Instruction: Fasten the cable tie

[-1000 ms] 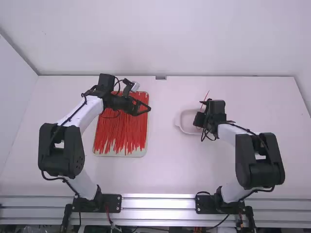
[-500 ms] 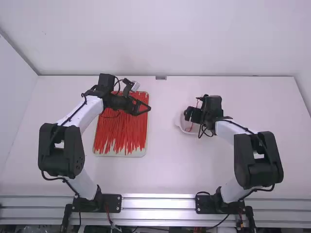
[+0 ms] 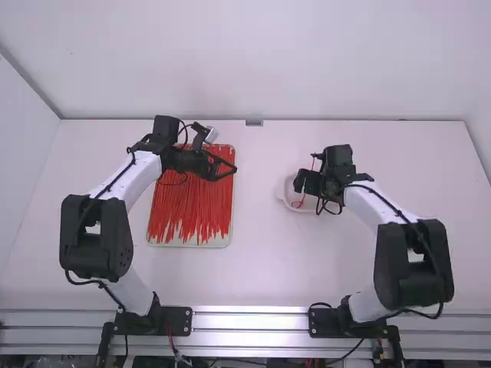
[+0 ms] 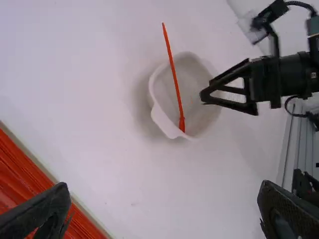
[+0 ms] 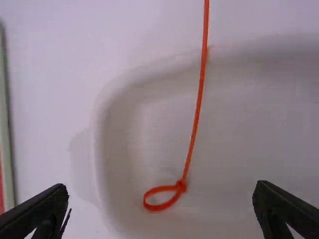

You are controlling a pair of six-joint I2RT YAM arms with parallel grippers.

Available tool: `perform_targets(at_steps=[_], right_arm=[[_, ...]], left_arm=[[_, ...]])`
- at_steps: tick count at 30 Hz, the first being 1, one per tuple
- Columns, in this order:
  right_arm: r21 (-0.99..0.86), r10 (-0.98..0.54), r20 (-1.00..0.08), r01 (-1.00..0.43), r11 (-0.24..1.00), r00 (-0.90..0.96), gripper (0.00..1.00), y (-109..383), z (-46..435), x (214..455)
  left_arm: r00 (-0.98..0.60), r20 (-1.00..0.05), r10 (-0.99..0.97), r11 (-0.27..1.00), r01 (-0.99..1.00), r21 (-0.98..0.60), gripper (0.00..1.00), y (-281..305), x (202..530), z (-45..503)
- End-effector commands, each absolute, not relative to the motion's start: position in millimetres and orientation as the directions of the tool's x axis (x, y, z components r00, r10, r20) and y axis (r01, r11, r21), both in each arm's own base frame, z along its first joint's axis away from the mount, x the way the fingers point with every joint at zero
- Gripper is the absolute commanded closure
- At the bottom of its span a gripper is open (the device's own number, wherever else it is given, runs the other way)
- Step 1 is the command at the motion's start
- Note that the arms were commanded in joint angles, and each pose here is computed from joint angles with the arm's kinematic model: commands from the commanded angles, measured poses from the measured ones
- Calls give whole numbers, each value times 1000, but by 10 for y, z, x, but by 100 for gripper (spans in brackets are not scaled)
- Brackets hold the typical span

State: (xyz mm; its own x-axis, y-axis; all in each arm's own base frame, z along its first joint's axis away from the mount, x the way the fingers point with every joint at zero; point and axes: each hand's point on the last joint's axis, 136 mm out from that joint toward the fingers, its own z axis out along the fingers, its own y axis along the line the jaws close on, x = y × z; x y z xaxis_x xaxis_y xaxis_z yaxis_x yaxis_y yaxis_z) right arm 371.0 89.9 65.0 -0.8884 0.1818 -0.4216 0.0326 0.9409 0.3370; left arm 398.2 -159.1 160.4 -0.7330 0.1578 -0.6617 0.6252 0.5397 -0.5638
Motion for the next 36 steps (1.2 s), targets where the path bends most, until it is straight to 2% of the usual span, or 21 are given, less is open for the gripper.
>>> perform_targets(at_steps=[1, 9, 14, 26, 36], right_arm=[[335, 171, -511, -11, 942, -843, 1, 911, 1055, 3770], [326, 171, -537, -16, 945, -826, 1, 847, 1432, 3494], [330, 172, -543, -21, 944, -822, 1, 842, 1520, 3423], [133, 143, -719, 67, 989, -680, 17, 73, 1614, 3424], [9, 0, -842, -13, 1000, -540, 35, 28, 1730, 3282]], left_arm=[[-728, -673, 130, 533, 623, -572, 1, -1529, 3953, 1736], [-721, -682, 127, 554, 621, -554, 1, -1520, 3902, 1880], [-703, -700, 124, 552, 635, -540, 1, -1525, 3895, 1964], [-693, -720, 21, 693, 529, -489, 16, -1238, 3886, 1997], [-586, -810, 0, 800, 486, -352, 32, -1031, 3816, 2065]])
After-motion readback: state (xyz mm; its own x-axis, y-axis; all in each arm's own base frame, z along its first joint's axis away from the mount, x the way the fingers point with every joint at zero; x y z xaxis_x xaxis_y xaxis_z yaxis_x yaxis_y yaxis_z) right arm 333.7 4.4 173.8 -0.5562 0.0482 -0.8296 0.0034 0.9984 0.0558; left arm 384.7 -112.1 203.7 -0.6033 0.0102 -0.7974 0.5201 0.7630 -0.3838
